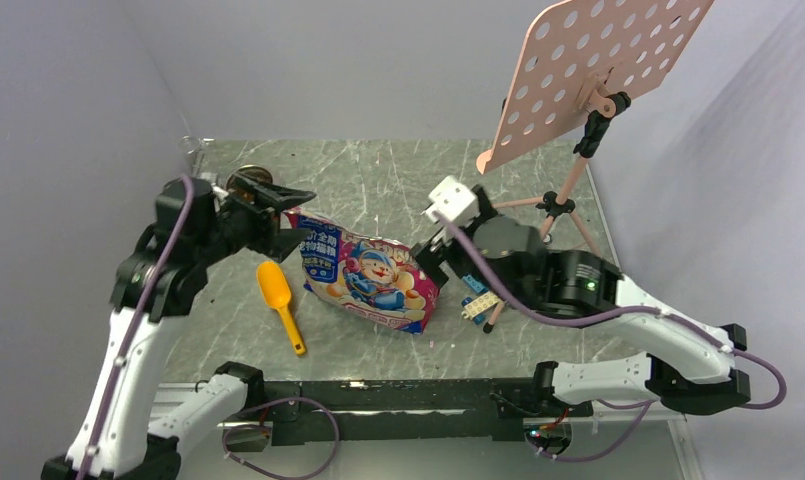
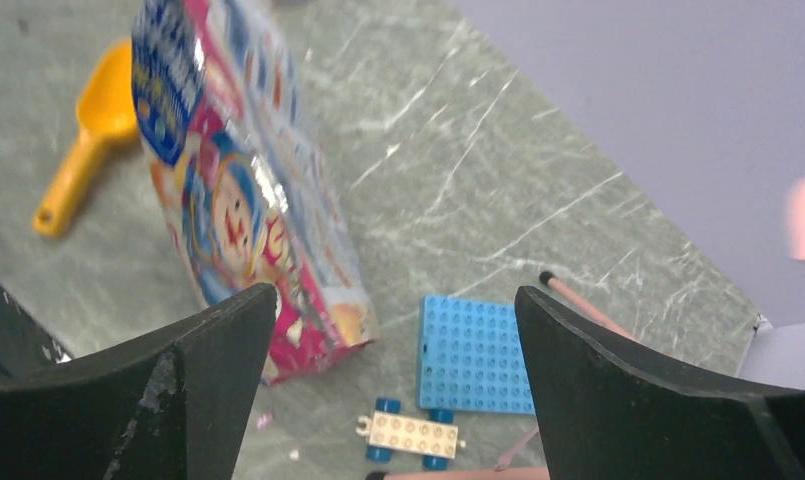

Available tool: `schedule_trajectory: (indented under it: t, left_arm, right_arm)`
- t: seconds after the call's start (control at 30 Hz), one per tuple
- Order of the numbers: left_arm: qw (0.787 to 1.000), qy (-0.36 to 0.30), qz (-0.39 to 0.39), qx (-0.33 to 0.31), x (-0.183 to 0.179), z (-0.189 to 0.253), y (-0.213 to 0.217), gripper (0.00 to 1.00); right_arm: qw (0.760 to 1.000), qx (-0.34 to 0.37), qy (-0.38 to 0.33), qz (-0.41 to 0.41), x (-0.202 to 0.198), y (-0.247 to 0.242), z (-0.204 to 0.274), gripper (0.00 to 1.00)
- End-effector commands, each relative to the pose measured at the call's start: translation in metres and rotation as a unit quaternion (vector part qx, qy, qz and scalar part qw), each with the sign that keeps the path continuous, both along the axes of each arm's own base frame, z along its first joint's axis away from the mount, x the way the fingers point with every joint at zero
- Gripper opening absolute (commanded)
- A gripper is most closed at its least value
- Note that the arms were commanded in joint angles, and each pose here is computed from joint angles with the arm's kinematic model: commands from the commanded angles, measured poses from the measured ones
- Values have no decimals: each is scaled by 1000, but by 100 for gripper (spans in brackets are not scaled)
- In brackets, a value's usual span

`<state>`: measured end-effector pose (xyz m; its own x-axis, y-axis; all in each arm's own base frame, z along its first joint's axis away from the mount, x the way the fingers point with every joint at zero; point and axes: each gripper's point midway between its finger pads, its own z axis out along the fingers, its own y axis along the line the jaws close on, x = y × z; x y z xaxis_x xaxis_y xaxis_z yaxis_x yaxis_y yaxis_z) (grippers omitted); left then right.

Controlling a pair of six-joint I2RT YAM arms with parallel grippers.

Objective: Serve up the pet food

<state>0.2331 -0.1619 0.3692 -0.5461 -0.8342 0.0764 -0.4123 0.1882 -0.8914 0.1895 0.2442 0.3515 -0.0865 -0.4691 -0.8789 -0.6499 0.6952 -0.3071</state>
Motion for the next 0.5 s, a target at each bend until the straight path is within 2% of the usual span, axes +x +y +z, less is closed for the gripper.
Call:
schedule_trajectory:
  t: [0.0,0.1,0.23,0.37,0.47]
  left_arm:
    - [988,79,112,-77,-33,2,30,78]
    - [990,0,134,-42,-33,34,47,83]
    - [982,-109,151,32,-28,83,66,83]
    - [951,-231,172,114,-33,135,89,85]
    - [910,-334,192,154,-47,177,104,98]
  right_arm:
    - [989,104,-50,-96,13,-37,73,97]
    - [970,141,-81,-178,23,-66,96,100]
    - [949,188,-106,-232,25,-93,127,100]
    - [931,211,-127,-270,26,-114,150,100]
    - [930,218,-133,-264,25,-117,158,100]
